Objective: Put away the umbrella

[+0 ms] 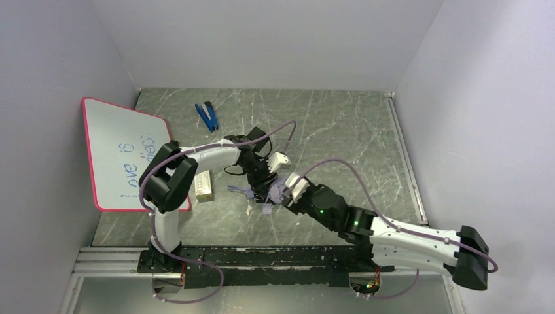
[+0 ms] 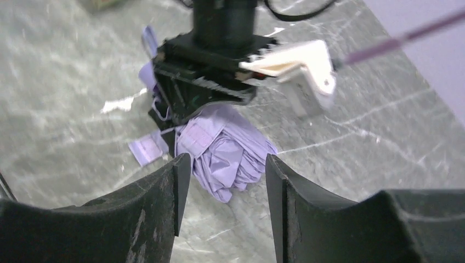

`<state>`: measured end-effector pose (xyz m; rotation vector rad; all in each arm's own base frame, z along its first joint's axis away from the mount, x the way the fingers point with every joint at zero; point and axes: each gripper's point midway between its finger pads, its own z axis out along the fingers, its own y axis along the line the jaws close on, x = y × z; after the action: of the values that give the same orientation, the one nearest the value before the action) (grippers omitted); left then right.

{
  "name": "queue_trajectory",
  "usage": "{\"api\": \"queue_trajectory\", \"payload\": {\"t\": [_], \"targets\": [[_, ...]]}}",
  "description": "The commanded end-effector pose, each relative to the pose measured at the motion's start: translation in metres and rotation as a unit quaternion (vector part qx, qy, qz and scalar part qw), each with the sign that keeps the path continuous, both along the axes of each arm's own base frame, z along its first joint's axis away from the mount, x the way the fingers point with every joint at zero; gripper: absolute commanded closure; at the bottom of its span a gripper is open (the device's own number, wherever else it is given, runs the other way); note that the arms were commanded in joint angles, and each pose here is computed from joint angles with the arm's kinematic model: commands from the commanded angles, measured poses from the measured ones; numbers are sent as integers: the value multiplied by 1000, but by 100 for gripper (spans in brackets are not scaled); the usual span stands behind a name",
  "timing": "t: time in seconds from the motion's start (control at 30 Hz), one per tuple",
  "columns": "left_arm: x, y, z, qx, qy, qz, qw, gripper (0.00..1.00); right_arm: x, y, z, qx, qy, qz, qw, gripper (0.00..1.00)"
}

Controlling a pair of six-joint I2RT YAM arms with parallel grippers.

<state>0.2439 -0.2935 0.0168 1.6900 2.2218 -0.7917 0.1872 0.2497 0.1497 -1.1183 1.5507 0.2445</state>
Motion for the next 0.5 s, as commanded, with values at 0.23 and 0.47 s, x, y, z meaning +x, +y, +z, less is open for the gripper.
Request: {"api": "queue_trajectory", "payload": {"t": [0.23,0.47], "targets": [[4,46,-57,134,-8,82,988,95,3,-53,4,299,185,-277,894,44],[4,53,-53,143,-15,125,982,95,-7,-45,-22,322,267,-312,853,47]]}}
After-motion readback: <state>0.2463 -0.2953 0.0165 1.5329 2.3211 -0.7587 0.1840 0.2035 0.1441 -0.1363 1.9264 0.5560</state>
